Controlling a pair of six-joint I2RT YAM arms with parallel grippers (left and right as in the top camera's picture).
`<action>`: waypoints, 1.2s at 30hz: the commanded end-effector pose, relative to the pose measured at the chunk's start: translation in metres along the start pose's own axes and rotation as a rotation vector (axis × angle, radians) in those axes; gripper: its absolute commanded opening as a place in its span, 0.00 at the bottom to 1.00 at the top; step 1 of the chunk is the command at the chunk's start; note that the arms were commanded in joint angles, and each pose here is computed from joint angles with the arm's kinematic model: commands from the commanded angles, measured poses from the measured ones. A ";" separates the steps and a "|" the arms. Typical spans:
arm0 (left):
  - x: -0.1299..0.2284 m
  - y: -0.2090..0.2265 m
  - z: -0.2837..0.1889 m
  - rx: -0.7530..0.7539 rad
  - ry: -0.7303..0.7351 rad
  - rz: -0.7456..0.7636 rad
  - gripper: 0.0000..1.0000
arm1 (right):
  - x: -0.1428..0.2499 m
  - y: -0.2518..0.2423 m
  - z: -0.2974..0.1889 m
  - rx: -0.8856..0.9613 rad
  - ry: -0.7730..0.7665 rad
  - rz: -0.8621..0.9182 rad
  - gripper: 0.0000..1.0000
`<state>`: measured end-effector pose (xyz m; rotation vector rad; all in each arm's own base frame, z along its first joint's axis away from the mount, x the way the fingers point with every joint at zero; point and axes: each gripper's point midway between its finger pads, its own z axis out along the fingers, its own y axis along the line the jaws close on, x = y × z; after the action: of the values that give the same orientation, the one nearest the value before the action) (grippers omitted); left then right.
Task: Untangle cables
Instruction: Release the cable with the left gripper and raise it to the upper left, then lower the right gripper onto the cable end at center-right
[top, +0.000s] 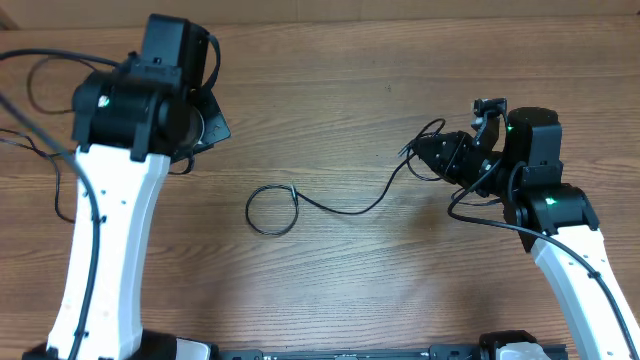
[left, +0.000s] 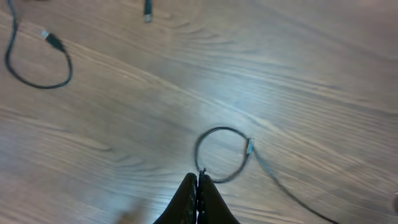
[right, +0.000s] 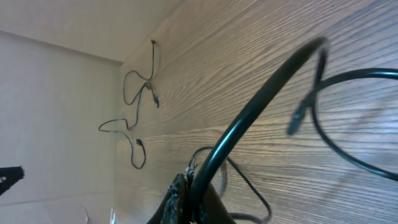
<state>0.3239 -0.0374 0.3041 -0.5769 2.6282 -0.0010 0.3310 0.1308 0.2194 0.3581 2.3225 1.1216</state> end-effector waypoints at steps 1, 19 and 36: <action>0.001 -0.004 -0.026 0.086 -0.049 0.004 0.04 | -0.002 0.005 -0.001 -0.018 -0.001 -0.016 0.04; 0.013 -0.007 -0.030 0.123 -0.001 0.015 0.52 | -0.016 -0.053 -0.007 0.284 -0.121 0.040 0.22; 0.015 -0.007 -0.024 0.113 0.019 0.018 0.61 | 0.011 -0.119 0.038 0.436 0.066 0.159 0.45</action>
<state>0.3037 -0.0496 0.3216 -0.5355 2.6186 -0.1449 0.3424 0.0769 0.1138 0.6976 2.5789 0.6310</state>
